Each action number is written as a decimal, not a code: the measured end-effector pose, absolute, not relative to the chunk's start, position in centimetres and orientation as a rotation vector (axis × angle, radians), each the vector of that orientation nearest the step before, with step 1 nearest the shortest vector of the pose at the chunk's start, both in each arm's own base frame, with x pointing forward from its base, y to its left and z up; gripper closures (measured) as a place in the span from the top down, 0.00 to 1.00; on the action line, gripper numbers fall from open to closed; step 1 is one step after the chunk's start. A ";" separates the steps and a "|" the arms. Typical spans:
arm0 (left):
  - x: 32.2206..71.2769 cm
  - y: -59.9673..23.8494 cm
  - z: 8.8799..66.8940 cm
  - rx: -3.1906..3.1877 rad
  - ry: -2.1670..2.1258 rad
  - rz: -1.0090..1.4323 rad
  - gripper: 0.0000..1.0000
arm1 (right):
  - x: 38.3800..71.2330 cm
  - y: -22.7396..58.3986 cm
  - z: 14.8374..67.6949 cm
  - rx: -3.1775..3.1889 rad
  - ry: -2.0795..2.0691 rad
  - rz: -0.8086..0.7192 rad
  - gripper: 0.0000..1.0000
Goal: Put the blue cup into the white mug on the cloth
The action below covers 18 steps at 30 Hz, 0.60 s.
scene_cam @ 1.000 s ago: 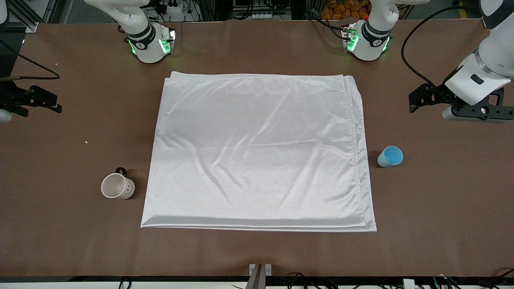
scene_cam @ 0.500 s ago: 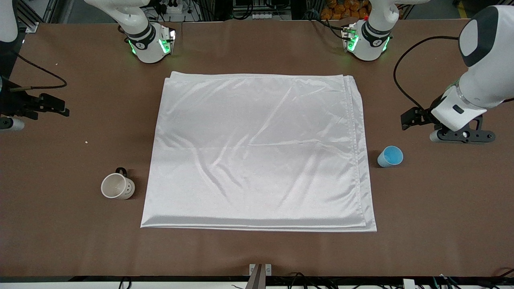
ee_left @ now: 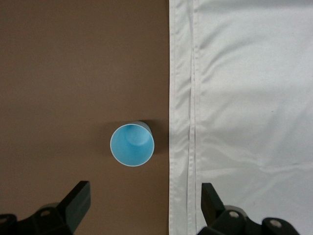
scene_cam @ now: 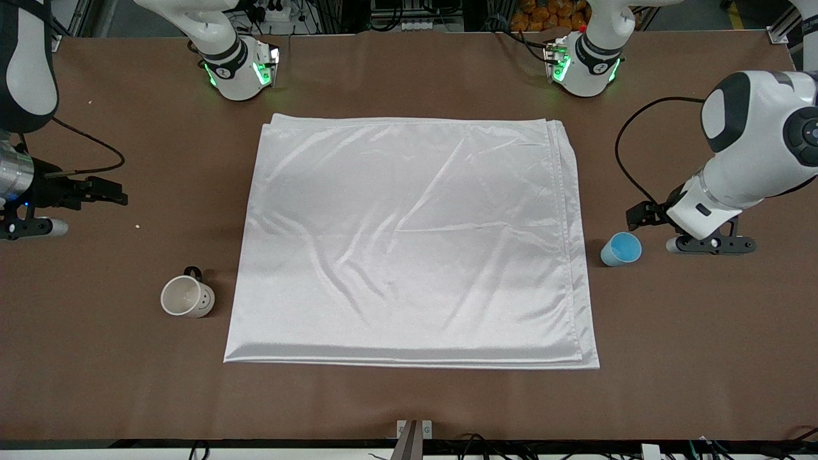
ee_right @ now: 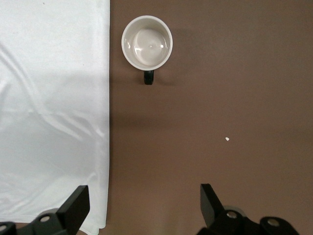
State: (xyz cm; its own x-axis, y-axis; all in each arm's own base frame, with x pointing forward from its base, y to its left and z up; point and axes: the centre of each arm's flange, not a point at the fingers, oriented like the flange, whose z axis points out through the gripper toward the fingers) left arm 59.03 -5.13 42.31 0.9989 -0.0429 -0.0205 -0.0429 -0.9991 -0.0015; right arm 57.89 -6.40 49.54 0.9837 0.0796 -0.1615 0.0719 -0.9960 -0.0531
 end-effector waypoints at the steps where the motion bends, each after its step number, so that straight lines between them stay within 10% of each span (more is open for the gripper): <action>1: 59.1 -5.1 41.7 -3.139 0.067 0.032 1.00 | 57.9 -6.4 49.2 -3.083 -0.119 0.248 1.00; 18: 59.1 -4.7 32.9 -3.141 0.057 0.027 1.00 | 57.4 -5.4 39.6 -3.107 -0.137 0.117 1.00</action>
State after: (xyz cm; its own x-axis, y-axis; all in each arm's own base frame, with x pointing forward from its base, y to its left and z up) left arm 59.06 -4.75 32.88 0.9992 -0.0365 -0.0173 -0.0365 -0.9993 0.0004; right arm 57.43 -5.40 39.57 0.9933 0.0887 -0.0738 0.0865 -0.9957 -0.0323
